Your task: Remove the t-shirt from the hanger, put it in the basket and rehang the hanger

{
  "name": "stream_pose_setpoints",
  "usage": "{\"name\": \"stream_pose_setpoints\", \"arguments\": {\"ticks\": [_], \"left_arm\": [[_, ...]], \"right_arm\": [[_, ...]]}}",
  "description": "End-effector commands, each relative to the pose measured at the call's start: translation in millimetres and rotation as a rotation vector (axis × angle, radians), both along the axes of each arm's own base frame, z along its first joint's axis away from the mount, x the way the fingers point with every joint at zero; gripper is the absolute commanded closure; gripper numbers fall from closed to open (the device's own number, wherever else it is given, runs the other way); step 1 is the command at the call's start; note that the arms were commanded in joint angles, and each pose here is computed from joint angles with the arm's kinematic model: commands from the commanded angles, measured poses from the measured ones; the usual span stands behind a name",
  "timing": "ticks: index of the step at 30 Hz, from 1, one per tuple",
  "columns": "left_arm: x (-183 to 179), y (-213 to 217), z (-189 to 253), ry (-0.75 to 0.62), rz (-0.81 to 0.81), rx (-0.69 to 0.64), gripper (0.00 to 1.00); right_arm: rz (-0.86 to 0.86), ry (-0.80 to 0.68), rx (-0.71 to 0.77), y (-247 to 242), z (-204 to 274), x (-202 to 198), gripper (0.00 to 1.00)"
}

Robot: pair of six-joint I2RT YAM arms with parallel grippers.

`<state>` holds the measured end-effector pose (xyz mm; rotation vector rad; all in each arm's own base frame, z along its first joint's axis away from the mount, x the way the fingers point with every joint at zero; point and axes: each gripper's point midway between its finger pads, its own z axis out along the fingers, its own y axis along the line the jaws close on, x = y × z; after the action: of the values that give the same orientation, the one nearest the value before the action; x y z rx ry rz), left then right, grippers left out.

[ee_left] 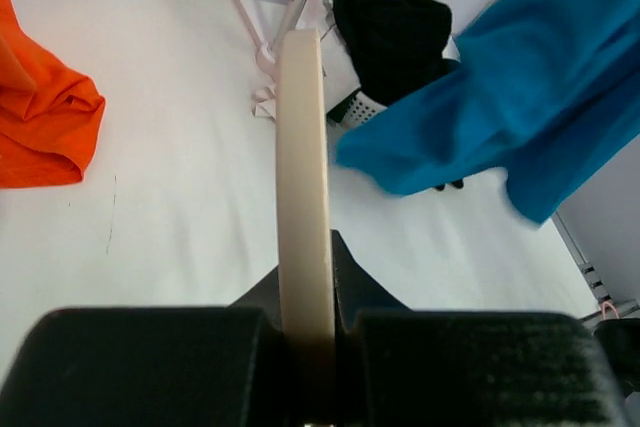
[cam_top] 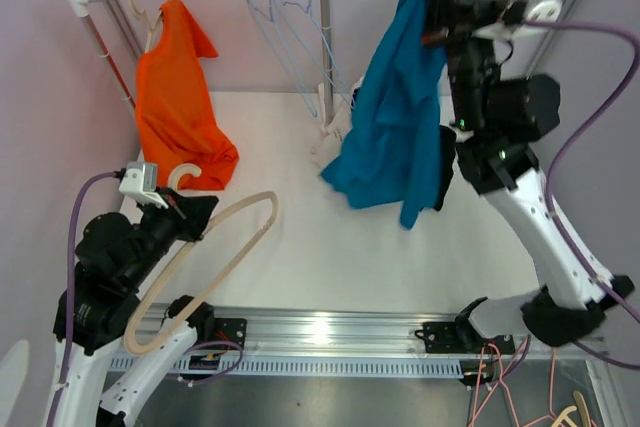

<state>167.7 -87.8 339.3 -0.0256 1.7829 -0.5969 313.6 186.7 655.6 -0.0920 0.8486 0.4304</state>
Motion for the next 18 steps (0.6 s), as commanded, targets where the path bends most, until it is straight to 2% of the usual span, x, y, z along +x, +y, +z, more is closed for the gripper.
{"name": "stream_pose_setpoints", "arguments": {"ticks": [1, 2, 3, 5, 6, 8, 9, 13, 18], "left_arm": [[3.2, -8.3, 36.3, -0.118, -0.037, -0.049, 1.00], [4.9, -8.3, 37.4, -0.121, -0.037, -0.040, 0.99], [9.7, -9.4, 36.1, -0.108, -0.034, -0.031, 0.99], [13.0, -8.7, 42.4, -0.116, -0.028, -0.020, 0.99], [17.4, -9.3, 42.2, -0.109, -0.024, -0.012, 0.99], [21.2, -8.1, 49.8, -0.120, -0.013, -0.004, 0.99], [26.7, -8.9, 50.5, -0.110, -0.007, 0.003, 0.99], [41.2, -8.7, 48.3, -0.091, 0.020, 0.020, 0.99], [67.4, -0.2, 54.7, -0.084, 0.111, 0.051, 0.99]], "right_arm": [[-0.080, -0.253, 0.066, -9.1, 61.8, 22.9, 1.00], [-0.111, -0.343, 0.134, -35.3, 102.5, 5.9, 1.00], [-0.108, -0.289, 0.128, -16.7, 88.2, 50.9, 1.00], [-0.097, -0.249, 0.120, -13.2, 90.9, 81.5, 1.00], [-0.105, -0.315, 0.165, -22.6, 101.8, 89.0, 1.00], [-0.113, -0.328, 0.226, -31.3, 98.4, 98.5, 1.00], [-0.124, -0.266, 0.196, -31.2, 78.5, 122.1, 1.00], [-0.078, -0.147, 0.199, -37.2, 47.3, 158.0, 1.00], [-0.050, -0.043, 0.140, -33.7, 23.4, 185.8, 1.00]]}}
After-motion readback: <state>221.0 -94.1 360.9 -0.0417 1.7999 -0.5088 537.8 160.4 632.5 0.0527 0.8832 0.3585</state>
